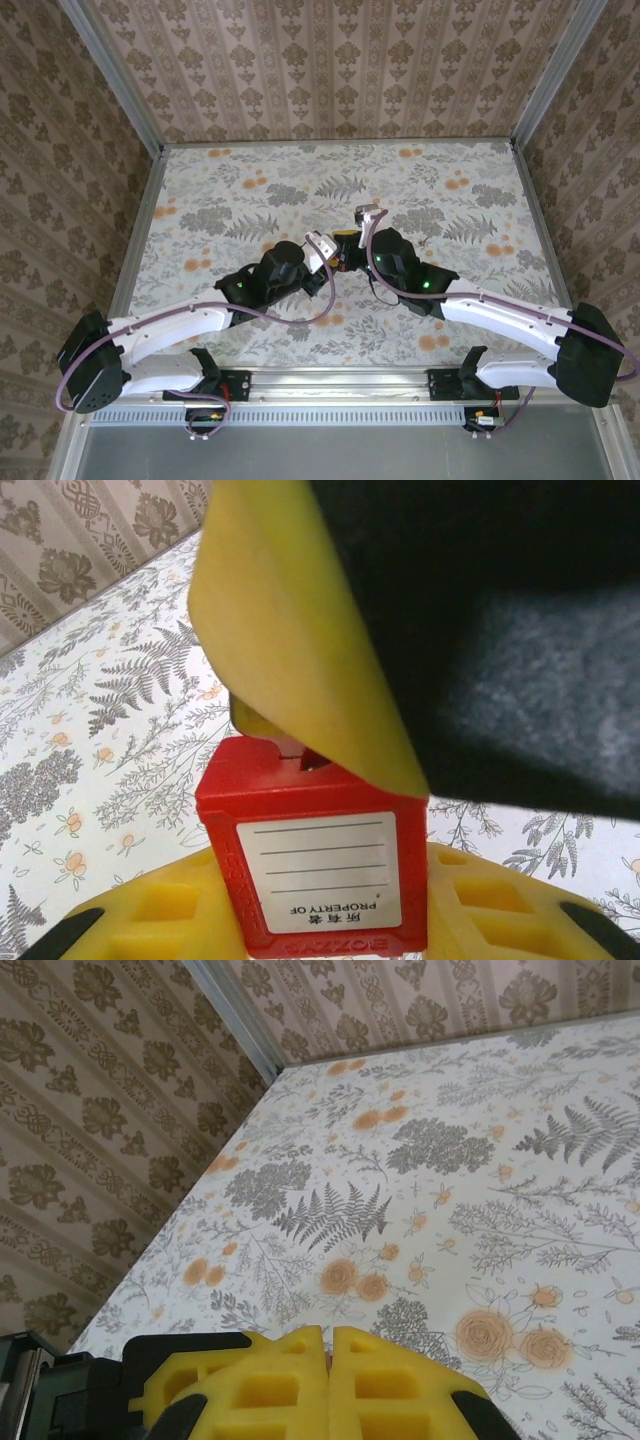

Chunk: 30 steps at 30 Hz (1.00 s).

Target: Unlock with the key

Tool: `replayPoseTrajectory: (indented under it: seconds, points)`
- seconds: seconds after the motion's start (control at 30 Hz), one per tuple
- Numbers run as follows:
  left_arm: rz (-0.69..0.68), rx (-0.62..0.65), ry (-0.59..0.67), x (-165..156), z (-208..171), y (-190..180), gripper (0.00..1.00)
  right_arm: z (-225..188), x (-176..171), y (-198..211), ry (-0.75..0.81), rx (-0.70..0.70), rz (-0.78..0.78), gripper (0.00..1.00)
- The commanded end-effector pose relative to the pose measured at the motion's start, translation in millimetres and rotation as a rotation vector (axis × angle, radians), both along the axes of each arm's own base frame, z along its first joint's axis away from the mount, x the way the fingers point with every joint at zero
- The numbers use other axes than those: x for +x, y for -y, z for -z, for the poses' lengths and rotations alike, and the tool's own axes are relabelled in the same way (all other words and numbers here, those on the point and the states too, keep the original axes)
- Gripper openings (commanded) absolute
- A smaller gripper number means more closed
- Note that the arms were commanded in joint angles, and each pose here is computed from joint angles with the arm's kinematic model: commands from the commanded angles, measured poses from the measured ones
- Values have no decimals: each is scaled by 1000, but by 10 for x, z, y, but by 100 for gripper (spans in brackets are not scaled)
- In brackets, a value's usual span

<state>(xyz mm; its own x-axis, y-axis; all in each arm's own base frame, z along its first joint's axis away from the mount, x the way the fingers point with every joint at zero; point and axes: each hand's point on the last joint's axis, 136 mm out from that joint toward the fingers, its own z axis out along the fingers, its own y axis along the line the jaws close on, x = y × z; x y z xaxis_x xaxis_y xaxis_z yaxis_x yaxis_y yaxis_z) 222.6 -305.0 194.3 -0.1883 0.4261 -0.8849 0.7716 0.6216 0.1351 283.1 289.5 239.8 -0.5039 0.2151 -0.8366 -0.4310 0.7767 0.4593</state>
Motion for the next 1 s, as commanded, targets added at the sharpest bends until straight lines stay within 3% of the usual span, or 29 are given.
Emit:
replayPoseTrajectory:
  seconds: [0.0,0.2,0.33,0.73,0.97]
  points:
    - [-9,-236,157,153,-833,152,23,502,-431,-121,-215,-43,-196,0]
    - [-5,-134,93,103,-490,95,23,322,-367,41,-217,20,-187,4]
    - [-4,-68,63,85,-310,71,23,164,-305,138,-205,63,-182,11]
    - [-16,-7,54,107,-158,98,23,-201,-184,414,-135,98,-137,28]
    - [-66,119,218,201,-238,82,22,-247,-87,754,-128,68,-117,41]
